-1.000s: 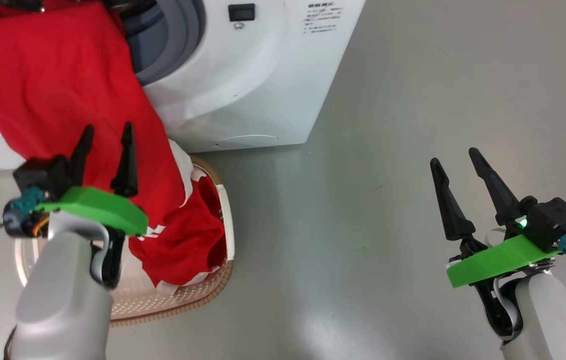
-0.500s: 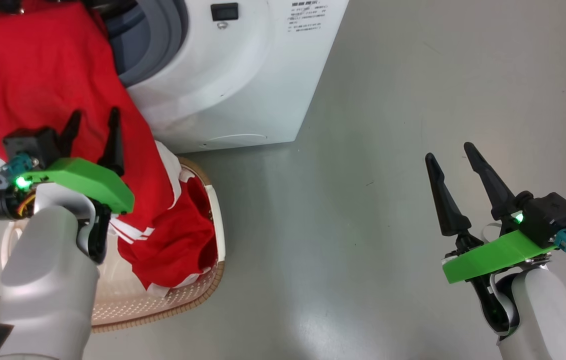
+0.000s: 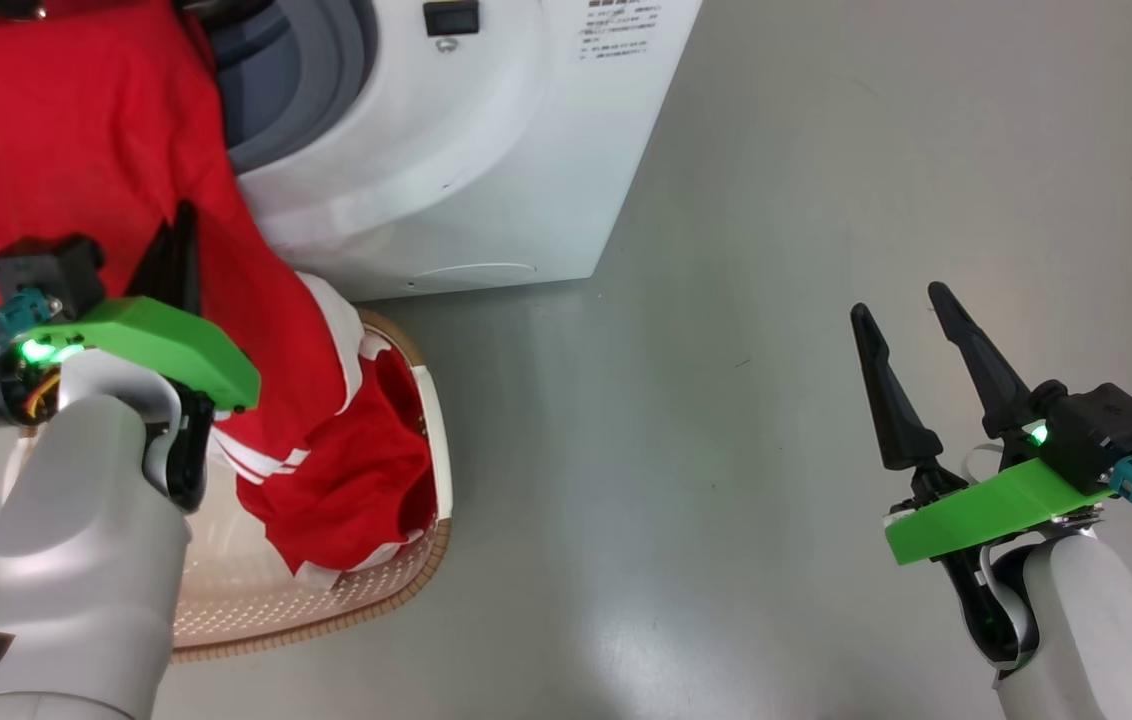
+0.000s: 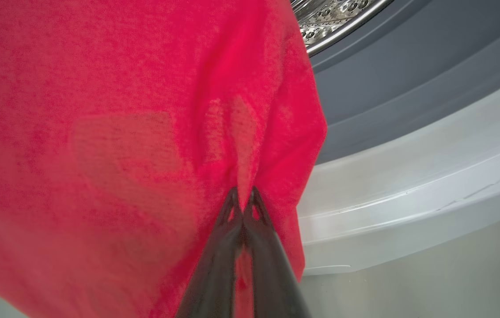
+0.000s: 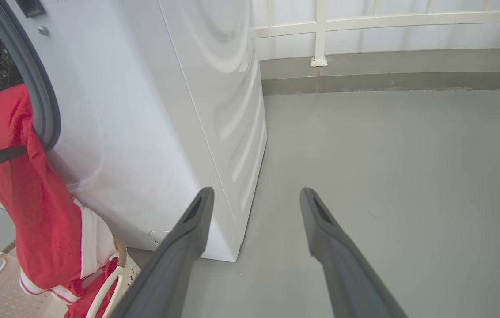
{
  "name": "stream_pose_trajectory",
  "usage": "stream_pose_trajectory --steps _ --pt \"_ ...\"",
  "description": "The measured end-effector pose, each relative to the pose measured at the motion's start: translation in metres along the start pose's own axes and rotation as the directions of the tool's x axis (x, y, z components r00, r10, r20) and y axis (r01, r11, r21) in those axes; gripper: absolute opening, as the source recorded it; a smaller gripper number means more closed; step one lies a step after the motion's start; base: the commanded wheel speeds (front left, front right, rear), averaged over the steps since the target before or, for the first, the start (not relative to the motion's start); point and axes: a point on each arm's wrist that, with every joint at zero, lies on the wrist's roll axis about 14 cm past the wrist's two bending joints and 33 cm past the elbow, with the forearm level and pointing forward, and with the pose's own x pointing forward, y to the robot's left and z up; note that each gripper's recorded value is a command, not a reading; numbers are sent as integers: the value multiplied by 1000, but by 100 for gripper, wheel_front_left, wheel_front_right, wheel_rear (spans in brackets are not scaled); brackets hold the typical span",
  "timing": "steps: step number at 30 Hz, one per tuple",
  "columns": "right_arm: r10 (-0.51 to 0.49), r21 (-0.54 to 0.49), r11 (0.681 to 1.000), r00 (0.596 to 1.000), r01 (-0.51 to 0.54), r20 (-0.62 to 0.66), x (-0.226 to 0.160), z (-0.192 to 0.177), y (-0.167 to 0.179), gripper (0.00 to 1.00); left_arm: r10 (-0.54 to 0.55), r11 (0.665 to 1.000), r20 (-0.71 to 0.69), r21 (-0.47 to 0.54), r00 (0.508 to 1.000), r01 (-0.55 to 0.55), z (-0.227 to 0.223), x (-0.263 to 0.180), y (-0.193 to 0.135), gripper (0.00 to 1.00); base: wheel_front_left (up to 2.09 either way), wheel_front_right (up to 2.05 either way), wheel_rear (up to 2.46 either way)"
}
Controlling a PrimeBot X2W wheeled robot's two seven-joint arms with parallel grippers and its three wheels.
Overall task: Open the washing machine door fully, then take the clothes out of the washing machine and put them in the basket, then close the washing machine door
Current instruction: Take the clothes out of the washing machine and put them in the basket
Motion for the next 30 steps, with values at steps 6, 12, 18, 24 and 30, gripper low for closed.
stream_pose_trajectory --steps 6,12,18,24,30 --pt "9 4 1000 1000 -9 7 2 2 3 100 -4 1000 40 -10 999 4 6 -9 0 0 0 0 0" --pt "16 6 1000 1000 -16 15 4 4 6 100 34 998 5 -55 999 -34 -24 -38 11 0 0 0 0" --pt "22 8 1000 1000 -22 20 6 5 8 100 68 993 -46 -93 997 -73 -54 -66 17 0 0 0 0" --pt "26 9 1000 999 -26 21 6 6 10 100 71 989 -145 -116 987 -88 -93 -88 11 0 0 0 0" --pt "25 7 1000 1000 -25 18 7 5 9 100 85 982 -278 -140 957 -128 -135 -108 12 0 0 0 0"
